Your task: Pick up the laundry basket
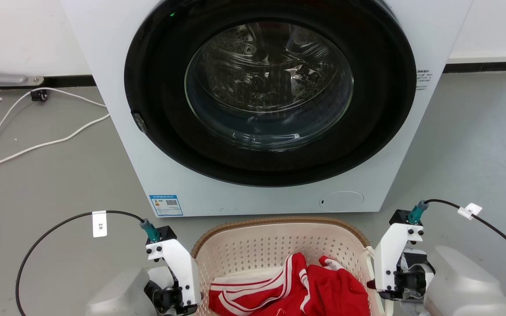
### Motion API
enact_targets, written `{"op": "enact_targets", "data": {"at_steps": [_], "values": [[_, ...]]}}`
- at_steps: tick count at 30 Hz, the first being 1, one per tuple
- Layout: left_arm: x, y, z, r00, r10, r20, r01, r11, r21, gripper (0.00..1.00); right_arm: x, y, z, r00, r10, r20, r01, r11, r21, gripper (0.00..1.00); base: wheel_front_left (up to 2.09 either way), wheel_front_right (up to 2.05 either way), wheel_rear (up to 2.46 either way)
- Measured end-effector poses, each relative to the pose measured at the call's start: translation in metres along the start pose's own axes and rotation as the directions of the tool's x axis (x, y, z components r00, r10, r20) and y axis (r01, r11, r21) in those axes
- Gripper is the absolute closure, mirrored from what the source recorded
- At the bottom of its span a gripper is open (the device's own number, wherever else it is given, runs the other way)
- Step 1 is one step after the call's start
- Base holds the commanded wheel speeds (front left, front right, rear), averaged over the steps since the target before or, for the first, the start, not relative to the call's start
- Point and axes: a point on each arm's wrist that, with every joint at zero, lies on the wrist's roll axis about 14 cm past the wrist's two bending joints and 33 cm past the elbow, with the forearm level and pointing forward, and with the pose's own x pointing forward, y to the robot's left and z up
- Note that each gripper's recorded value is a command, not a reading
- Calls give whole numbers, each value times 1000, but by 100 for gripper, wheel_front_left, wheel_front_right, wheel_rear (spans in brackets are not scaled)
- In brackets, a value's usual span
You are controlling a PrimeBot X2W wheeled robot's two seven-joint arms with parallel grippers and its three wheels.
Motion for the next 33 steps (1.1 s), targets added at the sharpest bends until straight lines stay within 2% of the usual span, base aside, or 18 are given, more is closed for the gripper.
{"op": "enact_targets", "data": {"at_steps": [33], "values": [[-1, 0, -1, 1000, 0, 5, 0, 1000, -4, 100, -1, 0, -1, 1000, 2, -3, -2, 1000, 11, 100, 0, 0, 0]]}}
